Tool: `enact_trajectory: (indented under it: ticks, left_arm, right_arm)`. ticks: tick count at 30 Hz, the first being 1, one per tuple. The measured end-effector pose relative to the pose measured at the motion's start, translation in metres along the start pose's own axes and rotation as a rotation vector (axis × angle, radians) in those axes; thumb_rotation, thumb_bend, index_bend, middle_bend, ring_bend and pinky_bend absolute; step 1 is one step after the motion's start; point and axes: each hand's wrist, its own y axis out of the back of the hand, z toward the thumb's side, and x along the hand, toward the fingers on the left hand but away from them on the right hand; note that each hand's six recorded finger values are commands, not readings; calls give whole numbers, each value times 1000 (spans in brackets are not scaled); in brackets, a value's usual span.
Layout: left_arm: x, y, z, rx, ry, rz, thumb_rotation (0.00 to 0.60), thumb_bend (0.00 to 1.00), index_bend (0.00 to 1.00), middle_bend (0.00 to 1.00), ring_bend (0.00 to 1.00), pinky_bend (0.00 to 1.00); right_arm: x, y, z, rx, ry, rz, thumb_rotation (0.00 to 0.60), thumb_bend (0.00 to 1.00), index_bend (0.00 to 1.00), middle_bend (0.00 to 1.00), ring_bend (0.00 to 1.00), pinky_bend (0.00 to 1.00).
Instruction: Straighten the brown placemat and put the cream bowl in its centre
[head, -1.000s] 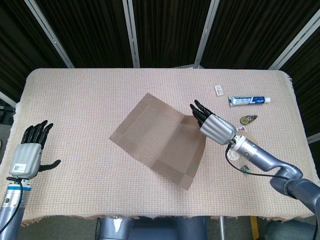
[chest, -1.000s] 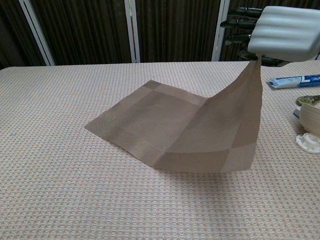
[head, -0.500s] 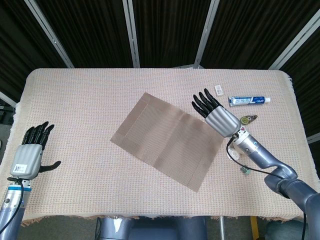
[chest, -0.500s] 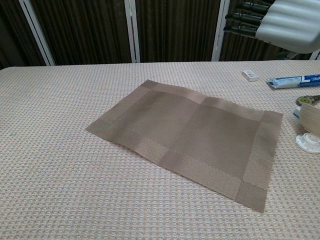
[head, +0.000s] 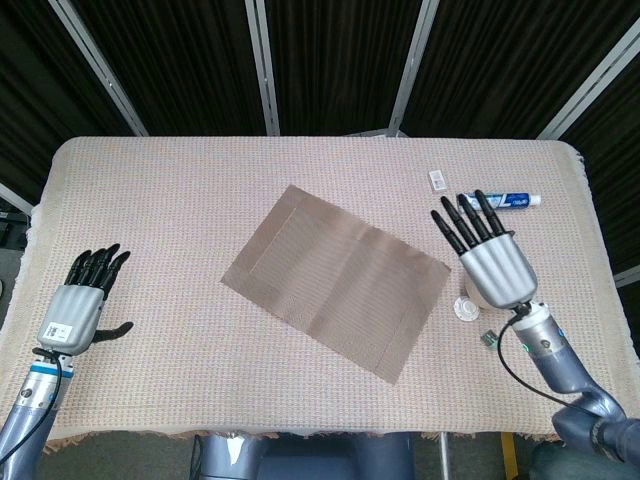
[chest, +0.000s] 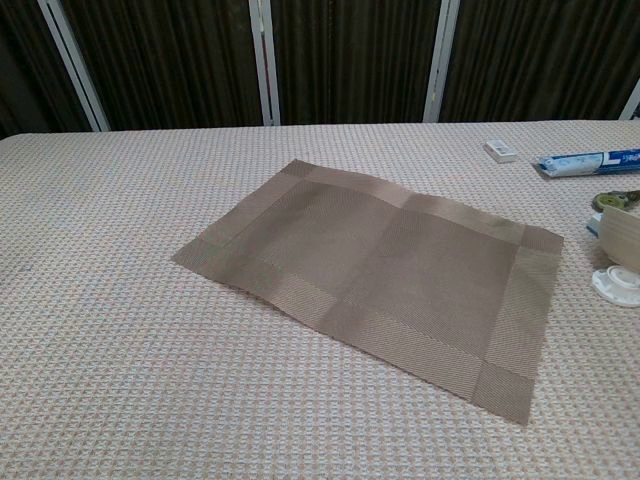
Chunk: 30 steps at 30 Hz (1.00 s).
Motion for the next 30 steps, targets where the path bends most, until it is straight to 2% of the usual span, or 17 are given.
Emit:
enact_trajectory:
  ticks: [4,9,13,20,30]
  left_arm:
    - [18,-15,-2,33,-69,-24,600,76,148,0,0,0]
    - [46,-37,-1,105,-156,-41,600,164,217,0,0,0]
    - [72,-58,17,110,-230,-59,600,212,257,0,0,0]
    - [114,-84,58,109,-315,-87,600,229,269,0,0,0]
    - [143,-108,79,155,-337,-126,600,230,275,0,0,0]
  right_arm:
    - [39,0,-22,-164,-145,69,600,0,0,0,0,0]
    - [75,-6,-31,-279,-230,112,600,0,0,0,0,0]
    - [94,-9,-28,-347,-295,124,600,0,0,0,0,0]
    - [116,-17,-17,-413,-386,178,600,0,0,0,0,0]
    - [122,-22,-18,-369,-393,214,600,0,0,0,0,0]
